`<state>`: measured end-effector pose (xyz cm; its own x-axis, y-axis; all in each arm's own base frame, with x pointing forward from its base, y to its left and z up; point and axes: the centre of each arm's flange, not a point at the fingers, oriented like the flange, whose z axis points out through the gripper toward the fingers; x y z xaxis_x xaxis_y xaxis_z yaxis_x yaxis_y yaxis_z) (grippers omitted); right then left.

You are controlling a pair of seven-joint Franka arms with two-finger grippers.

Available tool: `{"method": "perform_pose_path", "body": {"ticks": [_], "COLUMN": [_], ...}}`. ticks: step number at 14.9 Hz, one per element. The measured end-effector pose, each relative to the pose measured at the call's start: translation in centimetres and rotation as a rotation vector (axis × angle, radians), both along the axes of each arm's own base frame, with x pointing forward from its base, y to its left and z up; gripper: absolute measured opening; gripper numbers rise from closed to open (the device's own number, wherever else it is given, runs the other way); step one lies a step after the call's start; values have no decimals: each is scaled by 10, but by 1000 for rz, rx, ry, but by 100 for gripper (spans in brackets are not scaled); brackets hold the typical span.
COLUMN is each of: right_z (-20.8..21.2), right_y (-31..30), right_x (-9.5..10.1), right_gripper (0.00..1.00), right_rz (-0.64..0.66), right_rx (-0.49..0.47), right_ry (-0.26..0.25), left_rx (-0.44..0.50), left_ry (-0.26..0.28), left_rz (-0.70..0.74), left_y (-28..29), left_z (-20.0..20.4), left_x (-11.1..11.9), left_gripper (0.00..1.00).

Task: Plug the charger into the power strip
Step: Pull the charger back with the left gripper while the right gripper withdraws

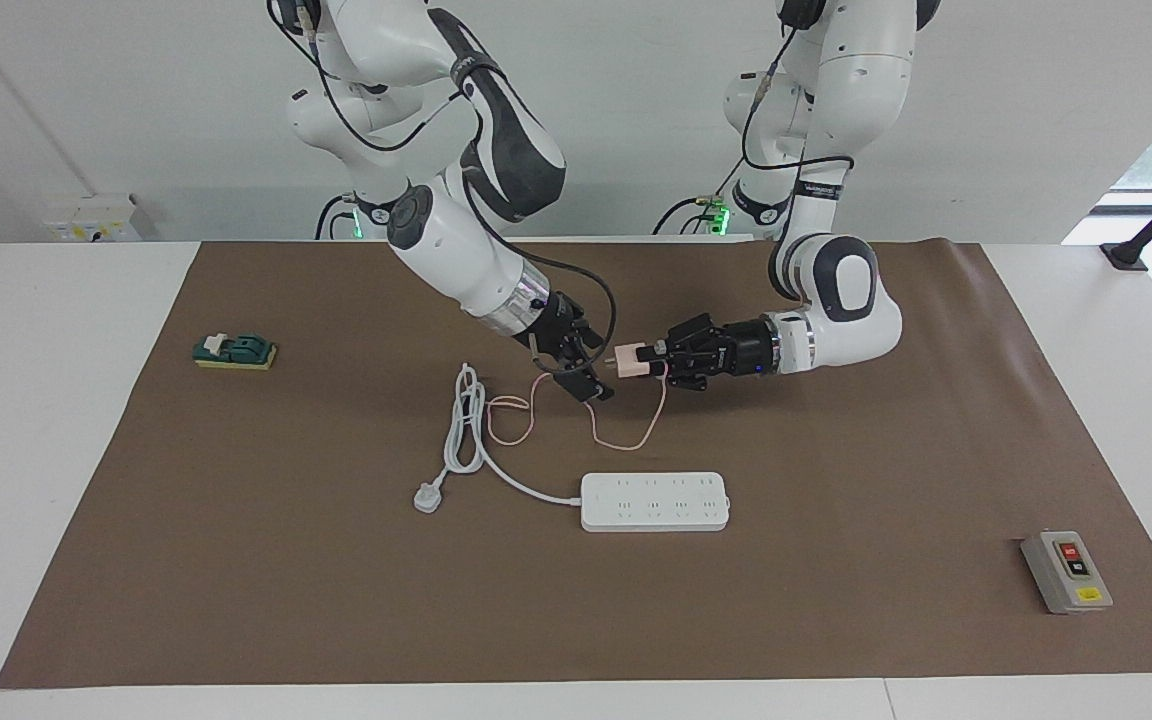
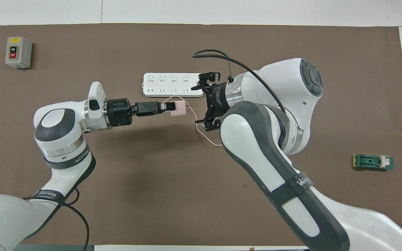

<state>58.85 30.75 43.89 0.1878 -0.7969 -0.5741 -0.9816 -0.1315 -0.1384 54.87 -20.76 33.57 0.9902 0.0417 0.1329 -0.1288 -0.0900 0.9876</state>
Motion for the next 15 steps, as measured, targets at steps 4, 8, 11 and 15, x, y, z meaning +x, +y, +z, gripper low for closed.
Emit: {"method": "perform_pose_path", "body": {"ticks": [4, 8, 11, 15], "right_z": [25, 79, 123, 147], "right_y": [-32, -92, -146, -200], "right_x": [3, -6, -24, -46], "right_gripper": [100, 100, 100, 100], "right_rz": [170, 355, 504, 764], "right_rx": [-120, -266, -361, -474], "right_ry": [-108, -185, -227, -235], "left_rx": [84, 255, 428, 650], "left_ry": [-15, 8, 61, 105], "left_rz": [36, 40, 27, 39], "left_y": [46, 84, 105, 120], "left_z": [3, 36, 94, 155], "left_x": [18, 42, 51, 48], "left_gripper": [31, 31, 31, 31]}}
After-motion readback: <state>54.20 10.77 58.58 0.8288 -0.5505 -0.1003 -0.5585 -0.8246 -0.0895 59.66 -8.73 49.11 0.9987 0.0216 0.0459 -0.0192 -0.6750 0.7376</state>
